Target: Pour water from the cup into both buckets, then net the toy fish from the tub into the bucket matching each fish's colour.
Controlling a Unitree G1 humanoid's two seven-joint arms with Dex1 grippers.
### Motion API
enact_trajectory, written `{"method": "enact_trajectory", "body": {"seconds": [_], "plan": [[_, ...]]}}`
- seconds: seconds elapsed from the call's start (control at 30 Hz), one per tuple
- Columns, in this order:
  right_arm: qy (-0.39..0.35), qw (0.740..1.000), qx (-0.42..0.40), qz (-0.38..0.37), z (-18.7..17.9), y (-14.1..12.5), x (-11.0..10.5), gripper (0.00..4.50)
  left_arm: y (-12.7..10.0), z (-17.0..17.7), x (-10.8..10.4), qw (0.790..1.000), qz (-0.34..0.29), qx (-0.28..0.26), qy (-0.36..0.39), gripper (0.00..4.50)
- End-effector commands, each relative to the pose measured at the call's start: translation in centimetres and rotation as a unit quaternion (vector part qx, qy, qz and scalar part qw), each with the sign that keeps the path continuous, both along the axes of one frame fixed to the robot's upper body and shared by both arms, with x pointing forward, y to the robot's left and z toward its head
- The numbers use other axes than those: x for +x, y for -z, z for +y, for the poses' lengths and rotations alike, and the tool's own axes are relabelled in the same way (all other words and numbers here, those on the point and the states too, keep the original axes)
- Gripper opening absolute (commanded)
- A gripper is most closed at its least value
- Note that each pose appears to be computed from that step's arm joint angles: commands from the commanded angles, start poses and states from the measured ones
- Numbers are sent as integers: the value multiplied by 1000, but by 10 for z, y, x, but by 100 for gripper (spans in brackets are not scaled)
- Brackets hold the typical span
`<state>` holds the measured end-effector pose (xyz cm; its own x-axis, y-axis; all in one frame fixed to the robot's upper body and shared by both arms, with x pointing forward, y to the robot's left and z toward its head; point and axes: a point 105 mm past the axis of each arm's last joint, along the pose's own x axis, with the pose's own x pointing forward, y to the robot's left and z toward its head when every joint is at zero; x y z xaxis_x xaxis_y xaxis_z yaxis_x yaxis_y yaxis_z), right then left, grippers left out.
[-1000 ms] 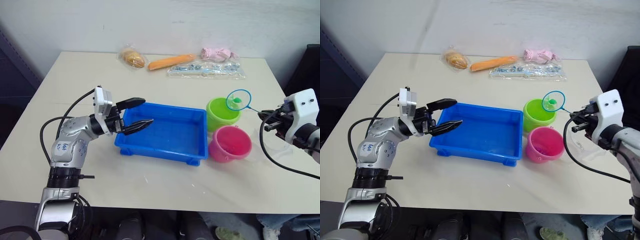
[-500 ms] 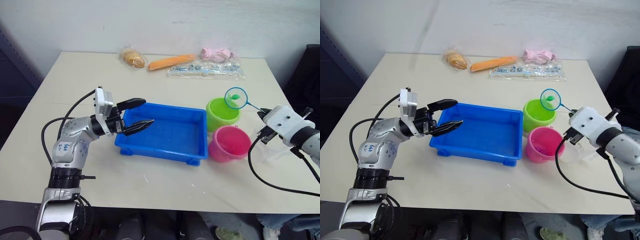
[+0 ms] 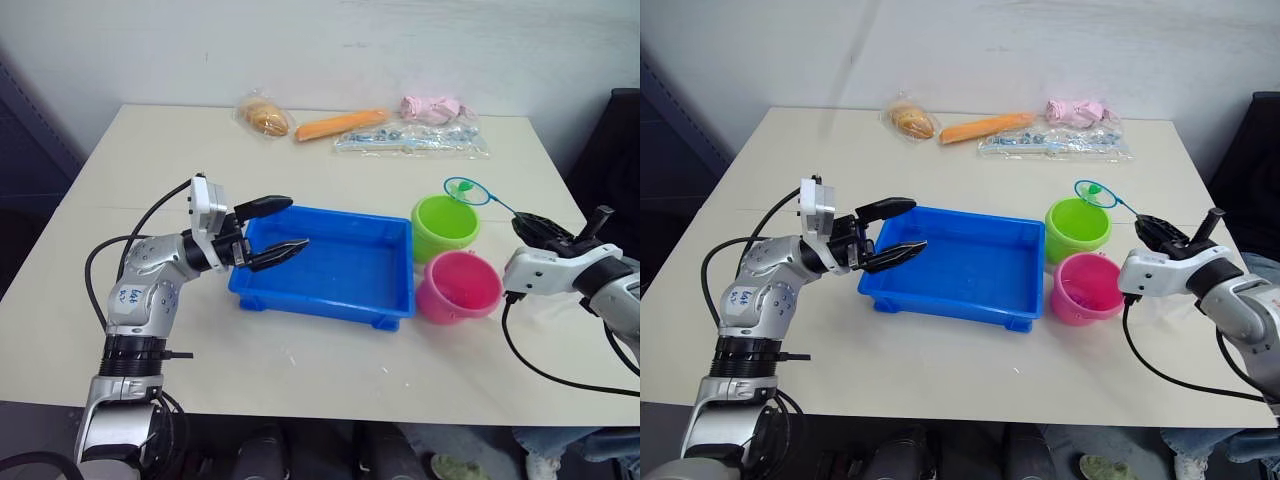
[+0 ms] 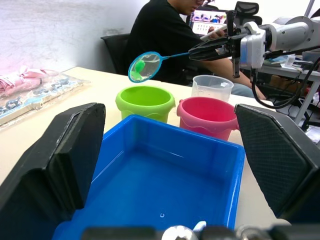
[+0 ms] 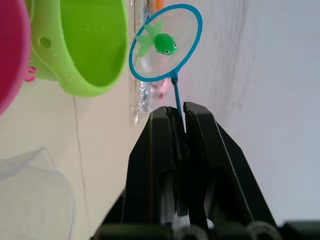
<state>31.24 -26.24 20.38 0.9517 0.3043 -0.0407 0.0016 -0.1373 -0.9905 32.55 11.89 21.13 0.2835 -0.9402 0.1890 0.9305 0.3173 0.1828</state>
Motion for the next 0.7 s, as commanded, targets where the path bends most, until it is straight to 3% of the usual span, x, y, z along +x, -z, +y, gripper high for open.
{"method": "enact_trajectory", "body": {"seconds": [0.03, 0.3, 0.5, 0.63, 0.7], "plan": [[-18, 999, -39, -4, 4, 7, -1, 0, -7, -2, -1, 1000, -18, -5, 6, 445], [2, 998, -56, -37, -6, 3, 0, 0, -8, -4, 0, 1000, -20, -9, 8, 445], [12, 992, -58, -108, -5, -11, -3, 0, -8, -4, 0, 1000, -20, -10, 6, 445], [11, 997, -34, -61, 1, 12, -5, 0, -8, -5, 0, 1000, -19, -12, 8, 445], [16, 997, -27, -74, 0, 6, -4, 0, -8, -5, 0, 1000, -19, -12, 8, 445]]}}
